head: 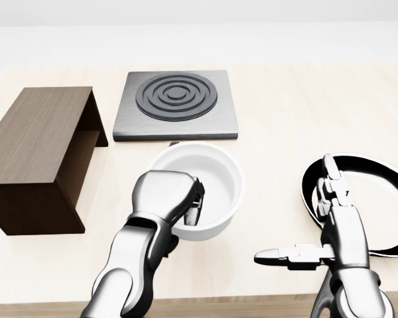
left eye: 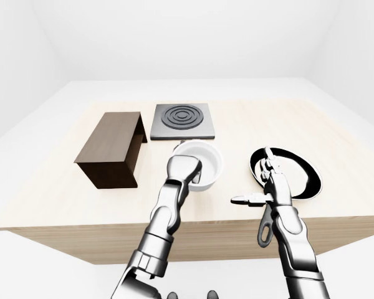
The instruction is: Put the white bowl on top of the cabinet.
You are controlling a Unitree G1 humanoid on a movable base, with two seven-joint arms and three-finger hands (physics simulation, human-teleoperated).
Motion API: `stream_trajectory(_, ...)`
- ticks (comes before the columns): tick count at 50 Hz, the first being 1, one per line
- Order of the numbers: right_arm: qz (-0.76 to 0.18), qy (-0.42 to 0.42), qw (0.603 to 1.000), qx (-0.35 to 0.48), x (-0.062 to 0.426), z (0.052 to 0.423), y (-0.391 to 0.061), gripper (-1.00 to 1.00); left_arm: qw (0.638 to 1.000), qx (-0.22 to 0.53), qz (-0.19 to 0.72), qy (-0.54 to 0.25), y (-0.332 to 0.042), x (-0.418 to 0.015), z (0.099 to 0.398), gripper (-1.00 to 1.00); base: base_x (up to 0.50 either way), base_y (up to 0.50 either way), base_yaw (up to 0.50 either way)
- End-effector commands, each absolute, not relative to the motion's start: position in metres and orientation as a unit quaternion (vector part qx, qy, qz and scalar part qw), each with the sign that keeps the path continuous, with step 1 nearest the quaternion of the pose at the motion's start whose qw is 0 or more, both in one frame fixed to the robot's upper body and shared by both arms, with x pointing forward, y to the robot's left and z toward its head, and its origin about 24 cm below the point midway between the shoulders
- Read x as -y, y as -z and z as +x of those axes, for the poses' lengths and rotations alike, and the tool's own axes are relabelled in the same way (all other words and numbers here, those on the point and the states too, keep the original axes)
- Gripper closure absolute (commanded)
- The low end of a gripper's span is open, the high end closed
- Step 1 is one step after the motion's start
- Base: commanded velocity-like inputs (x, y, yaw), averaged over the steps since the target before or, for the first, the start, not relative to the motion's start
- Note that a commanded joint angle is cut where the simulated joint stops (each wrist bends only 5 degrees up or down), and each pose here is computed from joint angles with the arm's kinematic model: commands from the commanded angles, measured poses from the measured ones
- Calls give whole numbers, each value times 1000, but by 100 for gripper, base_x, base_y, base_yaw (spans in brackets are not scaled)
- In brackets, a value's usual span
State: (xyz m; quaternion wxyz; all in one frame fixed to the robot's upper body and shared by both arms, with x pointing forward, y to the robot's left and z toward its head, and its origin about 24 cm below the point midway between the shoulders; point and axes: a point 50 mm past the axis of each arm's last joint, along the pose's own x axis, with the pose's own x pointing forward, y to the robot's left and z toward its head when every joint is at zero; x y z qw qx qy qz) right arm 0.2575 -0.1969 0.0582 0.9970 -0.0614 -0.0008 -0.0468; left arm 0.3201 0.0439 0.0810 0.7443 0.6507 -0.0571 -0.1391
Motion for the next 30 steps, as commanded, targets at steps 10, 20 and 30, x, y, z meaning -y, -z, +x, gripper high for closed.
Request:
stream_trajectory(10, -63, 45, 997, -3, 195, 257, -56, -100, 747, 92, 655, 63, -142, -75, 322, 100, 0, 0, 0)
stream_trajectory(20, -70, 38, 997, -16, 189, 258, -50, -100, 717, 83, 691, 35, -176, -91, 332, 100, 0, 0, 0)
stream_trajectory(30, -74, 33, 997, -21, 186, 258, -47, -100, 695, 74, 715, 5, -203, -103, 332, 100, 0, 0, 0)
